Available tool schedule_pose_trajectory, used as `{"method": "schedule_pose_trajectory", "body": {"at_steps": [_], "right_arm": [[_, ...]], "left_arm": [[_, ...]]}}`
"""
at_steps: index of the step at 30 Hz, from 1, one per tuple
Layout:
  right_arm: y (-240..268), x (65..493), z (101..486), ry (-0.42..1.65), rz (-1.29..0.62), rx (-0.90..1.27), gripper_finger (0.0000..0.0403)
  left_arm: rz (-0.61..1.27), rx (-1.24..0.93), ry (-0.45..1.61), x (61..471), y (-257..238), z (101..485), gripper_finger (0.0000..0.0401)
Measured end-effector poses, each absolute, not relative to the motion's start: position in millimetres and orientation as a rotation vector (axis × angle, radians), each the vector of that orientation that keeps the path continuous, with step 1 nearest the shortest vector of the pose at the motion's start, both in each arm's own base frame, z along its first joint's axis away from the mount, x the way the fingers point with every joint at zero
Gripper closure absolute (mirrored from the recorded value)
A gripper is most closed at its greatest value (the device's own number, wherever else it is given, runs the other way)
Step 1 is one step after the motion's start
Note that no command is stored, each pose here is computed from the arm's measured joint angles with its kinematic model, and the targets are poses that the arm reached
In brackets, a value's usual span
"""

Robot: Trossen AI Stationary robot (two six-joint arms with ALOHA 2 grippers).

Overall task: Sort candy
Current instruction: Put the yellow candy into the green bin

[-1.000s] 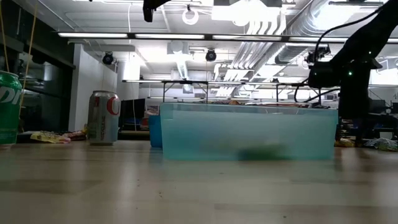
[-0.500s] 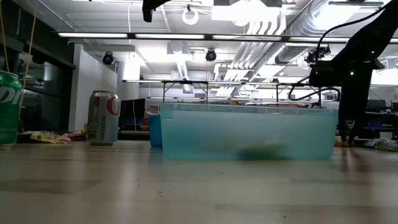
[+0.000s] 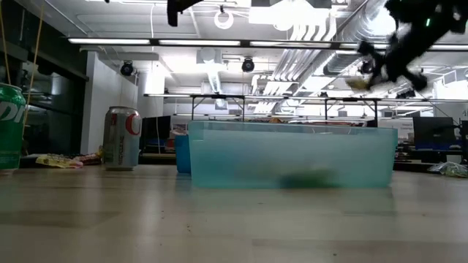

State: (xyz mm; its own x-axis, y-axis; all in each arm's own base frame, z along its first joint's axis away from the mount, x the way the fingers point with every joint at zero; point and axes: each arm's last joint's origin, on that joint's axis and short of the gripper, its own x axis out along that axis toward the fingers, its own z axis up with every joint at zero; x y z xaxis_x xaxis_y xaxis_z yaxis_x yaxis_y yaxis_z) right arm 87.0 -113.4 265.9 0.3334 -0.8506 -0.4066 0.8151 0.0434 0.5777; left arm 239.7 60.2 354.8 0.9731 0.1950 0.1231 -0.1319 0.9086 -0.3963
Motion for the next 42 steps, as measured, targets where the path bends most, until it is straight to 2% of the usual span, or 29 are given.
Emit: {"method": "schedule_pose_trajectory", "body": {"at_steps": [4,8,11,18,23,31,36,42], "right_arm": [[-98,96,312,-0.108,-0.936,0.668,0.0402],[-80,113,338,-0.103,-0.545,0.561,0.0402],[-66,130,345,-0.095,-0.337,0.51,0.0402],[-33,186,336,-0.011,-0.038,0.238,0.0403],[-19,217,319,0.056,0.055,0.132,0.0403],[-19,222,317,0.051,0.059,0.151,0.0403],[-17,223,317,0.059,0.104,0.235,0.0403],[-1,233,292,0.263,0.168,0.288,0.0403]], "left_arm": [[0.185,-0.396,-0.165,239,64,355,0.019],[0.172,-0.394,-0.162,238,65,355,0.019],[0.171,-0.394,-0.161,238,65,355,0.019],[0.134,-0.394,-0.151,239,62,355,0.019],[0.121,-0.395,-0.147,240,59,354,0.019],[0.123,-0.396,-0.141,240,59,354,0.019],[0.125,-0.397,-0.134,240,59,353,0.019],[0.13,-0.402,-0.111,241,59,351,0.019]]}}
